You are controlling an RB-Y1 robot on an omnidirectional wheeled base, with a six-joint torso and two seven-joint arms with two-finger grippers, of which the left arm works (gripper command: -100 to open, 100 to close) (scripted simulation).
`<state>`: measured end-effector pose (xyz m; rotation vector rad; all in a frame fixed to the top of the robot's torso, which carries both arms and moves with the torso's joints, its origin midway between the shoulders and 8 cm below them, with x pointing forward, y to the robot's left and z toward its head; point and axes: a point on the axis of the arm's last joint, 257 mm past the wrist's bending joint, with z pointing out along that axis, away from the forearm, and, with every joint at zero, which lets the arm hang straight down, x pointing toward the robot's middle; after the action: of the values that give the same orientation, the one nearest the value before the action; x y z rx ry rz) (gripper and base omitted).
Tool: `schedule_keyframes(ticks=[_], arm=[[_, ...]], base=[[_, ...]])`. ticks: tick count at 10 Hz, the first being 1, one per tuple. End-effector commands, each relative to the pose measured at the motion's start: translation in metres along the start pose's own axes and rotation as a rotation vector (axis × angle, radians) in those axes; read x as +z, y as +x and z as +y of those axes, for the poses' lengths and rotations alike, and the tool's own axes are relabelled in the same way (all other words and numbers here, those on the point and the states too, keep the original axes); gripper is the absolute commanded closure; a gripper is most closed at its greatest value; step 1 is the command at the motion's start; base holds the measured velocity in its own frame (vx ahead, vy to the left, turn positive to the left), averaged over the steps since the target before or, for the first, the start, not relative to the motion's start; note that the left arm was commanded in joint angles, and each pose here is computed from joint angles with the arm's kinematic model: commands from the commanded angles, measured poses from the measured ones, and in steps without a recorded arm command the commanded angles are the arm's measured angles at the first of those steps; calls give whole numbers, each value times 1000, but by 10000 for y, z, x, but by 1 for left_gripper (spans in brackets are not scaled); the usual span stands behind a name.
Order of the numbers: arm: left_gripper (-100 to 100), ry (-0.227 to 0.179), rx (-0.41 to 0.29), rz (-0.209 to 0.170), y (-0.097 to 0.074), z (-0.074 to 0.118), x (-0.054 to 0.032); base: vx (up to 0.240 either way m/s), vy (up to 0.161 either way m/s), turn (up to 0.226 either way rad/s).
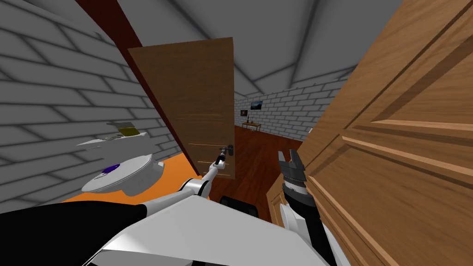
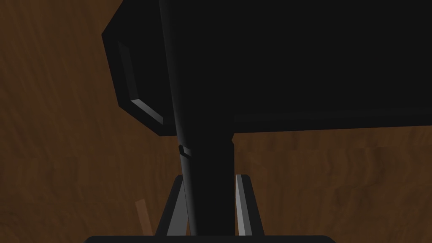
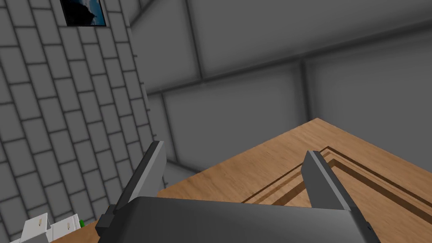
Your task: Push the door open
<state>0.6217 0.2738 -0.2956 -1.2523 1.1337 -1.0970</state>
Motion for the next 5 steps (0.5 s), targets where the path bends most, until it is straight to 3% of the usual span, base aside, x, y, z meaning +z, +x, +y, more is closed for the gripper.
schedule_keyframes(ticks=[1, 5], arm=[[100, 20, 8, -22, -53, -93, 21], [100, 10, -13, -40, 149, -55, -24]], base=[[216, -56, 114], [180, -46, 103]])
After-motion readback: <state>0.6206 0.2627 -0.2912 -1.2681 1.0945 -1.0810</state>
